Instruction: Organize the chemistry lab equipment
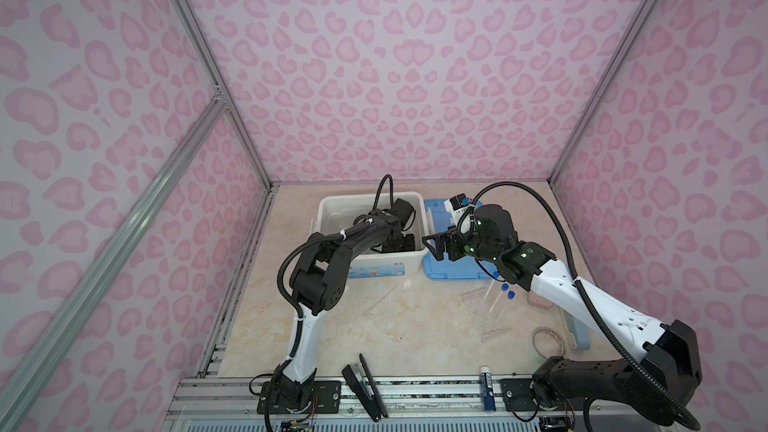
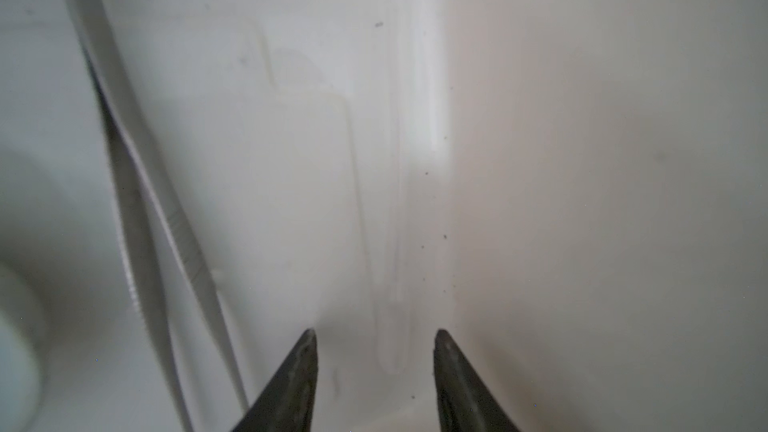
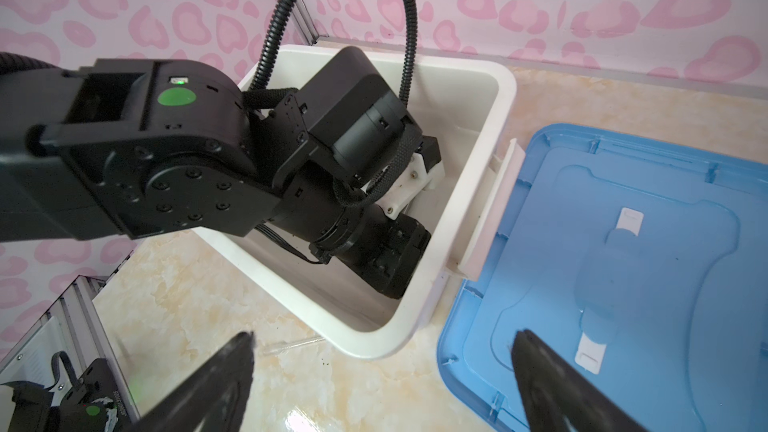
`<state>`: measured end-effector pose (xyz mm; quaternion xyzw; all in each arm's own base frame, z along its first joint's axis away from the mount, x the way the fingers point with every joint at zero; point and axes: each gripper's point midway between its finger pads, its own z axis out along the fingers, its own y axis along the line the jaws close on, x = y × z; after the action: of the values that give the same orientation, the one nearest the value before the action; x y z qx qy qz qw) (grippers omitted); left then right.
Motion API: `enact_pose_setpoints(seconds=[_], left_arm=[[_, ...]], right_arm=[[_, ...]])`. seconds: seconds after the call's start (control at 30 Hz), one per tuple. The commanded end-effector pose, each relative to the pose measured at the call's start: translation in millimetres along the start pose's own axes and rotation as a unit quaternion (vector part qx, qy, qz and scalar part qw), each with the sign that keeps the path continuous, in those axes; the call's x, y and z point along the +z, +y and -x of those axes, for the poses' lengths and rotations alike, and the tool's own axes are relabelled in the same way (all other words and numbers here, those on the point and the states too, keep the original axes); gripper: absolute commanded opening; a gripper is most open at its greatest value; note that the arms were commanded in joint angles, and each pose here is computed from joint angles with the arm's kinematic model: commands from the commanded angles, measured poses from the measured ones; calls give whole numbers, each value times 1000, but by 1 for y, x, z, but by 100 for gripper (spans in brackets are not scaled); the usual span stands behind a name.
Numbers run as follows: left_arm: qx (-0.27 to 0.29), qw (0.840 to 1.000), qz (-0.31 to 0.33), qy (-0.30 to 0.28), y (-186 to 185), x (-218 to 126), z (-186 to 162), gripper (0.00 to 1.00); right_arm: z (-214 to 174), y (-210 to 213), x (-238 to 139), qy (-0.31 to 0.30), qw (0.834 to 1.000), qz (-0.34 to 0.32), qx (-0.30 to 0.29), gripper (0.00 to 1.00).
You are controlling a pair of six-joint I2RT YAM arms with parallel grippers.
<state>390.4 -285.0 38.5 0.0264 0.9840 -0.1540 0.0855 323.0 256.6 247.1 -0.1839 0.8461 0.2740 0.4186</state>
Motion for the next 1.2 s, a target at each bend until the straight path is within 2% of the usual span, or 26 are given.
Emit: enact_pose_setpoints(seconds=[0.0,0.07,0.37,0.6,0.8,1.0,1.17], left_arm=[[8,1000,5,-19,0,-18,5,50],[10,1000,4,-25,-2,-25,7,54],[16,997,-3,-70,-7,-67,19,84],[18,994,-14,-108,-12,-108,26,98],[40,984,-34,-169,-20,-168,26,97],[99,963,-40,-249,-13,-232,9,97],[175,949,-85,-246,-17,-254,-33,93]], right_arm=[[8,2,-1,-16,1000,1,0,97],[7,1,-2,-17,1000,0,0,97],[11,1,-8,-28,1000,-3,2,97],[18,1,-20,-51,999,-9,-5,97],[22,7,-30,-69,998,8,-9,97],[26,20,-44,-98,994,42,-26,97],[24,26,-51,-103,992,56,-47,97]])
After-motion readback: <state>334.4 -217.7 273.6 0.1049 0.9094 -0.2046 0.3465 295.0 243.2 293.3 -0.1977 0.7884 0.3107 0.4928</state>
